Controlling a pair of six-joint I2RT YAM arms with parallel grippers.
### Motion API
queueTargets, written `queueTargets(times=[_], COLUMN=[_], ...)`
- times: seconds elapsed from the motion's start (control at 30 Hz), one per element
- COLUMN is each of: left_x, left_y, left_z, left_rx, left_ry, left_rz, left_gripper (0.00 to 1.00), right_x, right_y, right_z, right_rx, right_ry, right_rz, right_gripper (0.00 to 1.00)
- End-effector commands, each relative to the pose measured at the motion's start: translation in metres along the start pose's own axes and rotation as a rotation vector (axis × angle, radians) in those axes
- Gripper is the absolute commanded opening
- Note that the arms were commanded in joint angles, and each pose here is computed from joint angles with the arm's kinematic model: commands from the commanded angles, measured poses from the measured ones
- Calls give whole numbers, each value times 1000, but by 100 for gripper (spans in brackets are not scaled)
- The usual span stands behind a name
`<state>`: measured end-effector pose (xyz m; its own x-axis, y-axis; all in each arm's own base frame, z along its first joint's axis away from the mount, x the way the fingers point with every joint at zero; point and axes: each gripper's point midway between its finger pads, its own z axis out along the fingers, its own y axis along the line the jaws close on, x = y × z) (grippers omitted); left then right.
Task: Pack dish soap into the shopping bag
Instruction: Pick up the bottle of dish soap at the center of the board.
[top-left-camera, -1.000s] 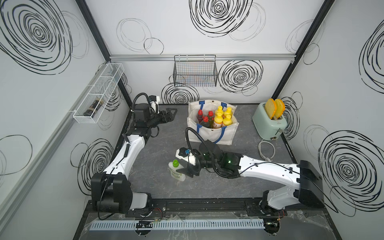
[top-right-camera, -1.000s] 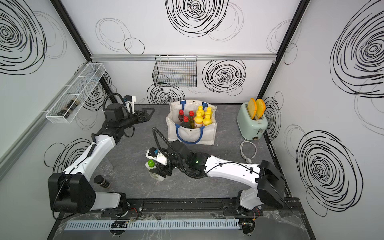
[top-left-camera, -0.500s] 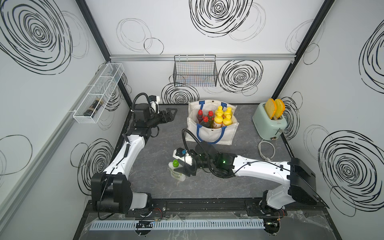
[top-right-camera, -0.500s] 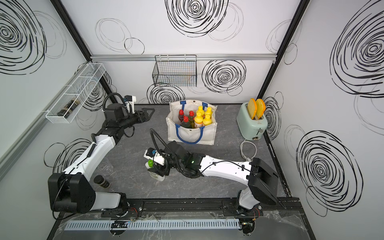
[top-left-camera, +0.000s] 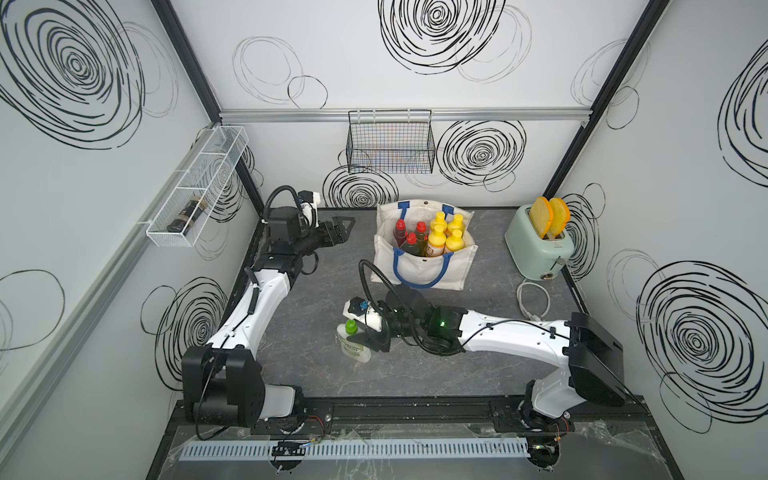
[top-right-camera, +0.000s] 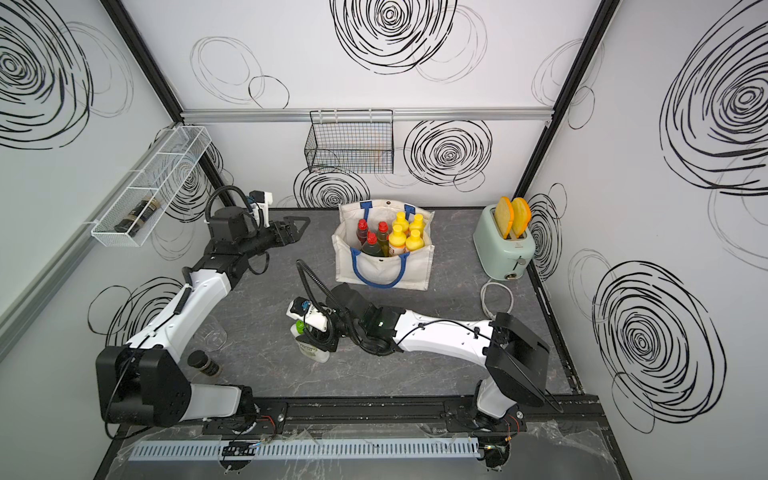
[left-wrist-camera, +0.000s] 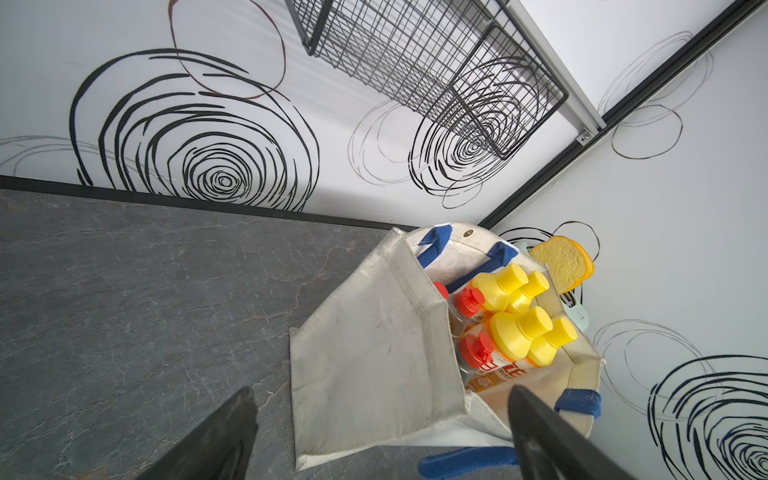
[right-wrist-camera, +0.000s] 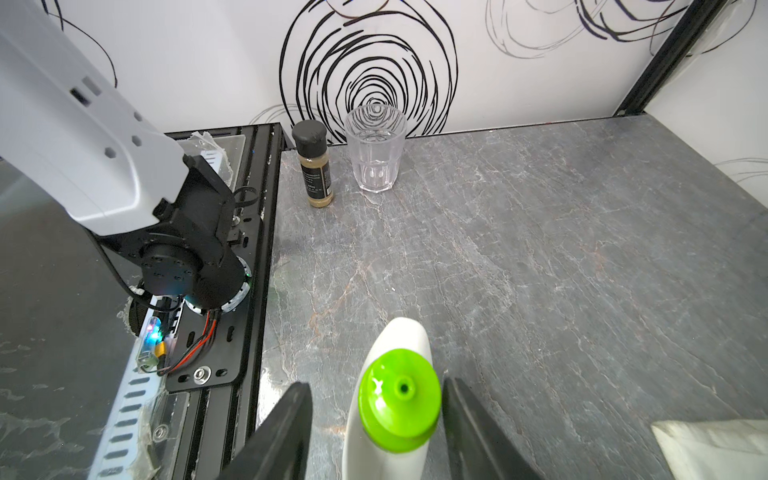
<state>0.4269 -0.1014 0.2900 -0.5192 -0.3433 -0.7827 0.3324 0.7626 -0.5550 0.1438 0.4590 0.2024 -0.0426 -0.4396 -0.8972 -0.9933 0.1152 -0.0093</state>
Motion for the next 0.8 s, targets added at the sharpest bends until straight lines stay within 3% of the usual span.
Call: queueTargets(times=[0.0,0.5,0.77], left_x=[-11,-11,-12], left_y=[-15,-16,-17], left_z=[-6,-7,-8], left_rx=[42,44,43], left_ry=[-47,-46,-50], left_rz=[40,41,43], left_gripper=[96,96,96], right_x=[-25,-26,-26], right_y=[-4,-7,-9], right_z=[-2,3,3], right_rx=[6,10,22], right_ry=[-71,-69,-55], right_rz=[-19,-15,-18], right_gripper=[53,42,30])
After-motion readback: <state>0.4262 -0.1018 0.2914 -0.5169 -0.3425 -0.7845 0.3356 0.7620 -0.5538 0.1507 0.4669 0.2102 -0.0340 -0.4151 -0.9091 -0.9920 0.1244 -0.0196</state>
